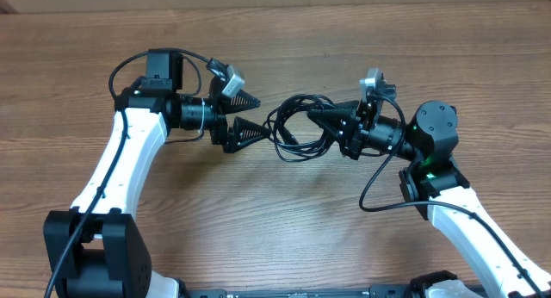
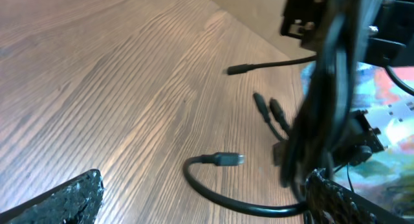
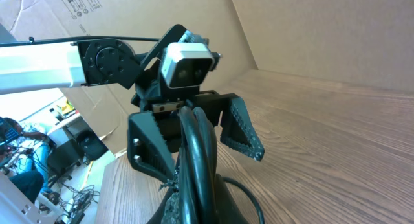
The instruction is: Untangle cables
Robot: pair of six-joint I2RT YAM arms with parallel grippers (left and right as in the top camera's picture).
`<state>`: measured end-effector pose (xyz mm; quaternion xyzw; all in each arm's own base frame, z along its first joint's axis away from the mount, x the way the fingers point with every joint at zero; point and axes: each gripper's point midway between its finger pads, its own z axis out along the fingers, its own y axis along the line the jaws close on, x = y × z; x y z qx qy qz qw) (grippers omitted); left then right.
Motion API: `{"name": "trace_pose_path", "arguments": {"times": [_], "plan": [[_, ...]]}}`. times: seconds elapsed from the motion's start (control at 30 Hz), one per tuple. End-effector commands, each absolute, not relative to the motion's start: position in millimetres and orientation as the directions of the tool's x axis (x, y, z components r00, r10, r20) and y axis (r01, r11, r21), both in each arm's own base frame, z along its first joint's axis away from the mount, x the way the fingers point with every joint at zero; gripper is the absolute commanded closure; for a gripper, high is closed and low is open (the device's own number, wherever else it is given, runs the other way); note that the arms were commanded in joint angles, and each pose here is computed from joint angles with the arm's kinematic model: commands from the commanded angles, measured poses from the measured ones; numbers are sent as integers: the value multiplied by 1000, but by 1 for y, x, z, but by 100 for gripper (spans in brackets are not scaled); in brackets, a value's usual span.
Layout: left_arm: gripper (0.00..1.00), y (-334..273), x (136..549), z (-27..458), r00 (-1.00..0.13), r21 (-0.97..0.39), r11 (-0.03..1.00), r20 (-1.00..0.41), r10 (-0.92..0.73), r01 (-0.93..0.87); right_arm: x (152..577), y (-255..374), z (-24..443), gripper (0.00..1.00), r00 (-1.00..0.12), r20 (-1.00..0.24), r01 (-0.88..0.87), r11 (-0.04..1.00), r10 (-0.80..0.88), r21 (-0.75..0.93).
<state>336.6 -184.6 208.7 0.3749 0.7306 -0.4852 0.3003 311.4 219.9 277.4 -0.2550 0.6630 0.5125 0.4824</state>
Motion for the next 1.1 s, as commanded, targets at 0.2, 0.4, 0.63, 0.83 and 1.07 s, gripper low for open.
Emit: {"name": "trace_pose_path", "arguments": {"times": [0.2,0.4,0.63,0.83,1.07], "plan": [[1,-191,332,236,-566,-532,199,-801,194,823,314,219,288,96,-372,-912,-843,350,171,409],[1,-200,325,239,-599,-574,170,-778,191,801,328,212,289,96,-355,-912,-808,423,206,410],[0,-210,321,239,-583,-564,147,-785,208,812,346,201,289,96,-328,-911,-749,519,251,413],[0,-211,333,245,-564,-541,162,-805,186,826,360,190,292,96,-312,-899,-686,583,306,436],[0,-202,384,230,-816,-718,468,-578,12,515,370,180,295,96,-303,-881,-627,620,364,472]]}}
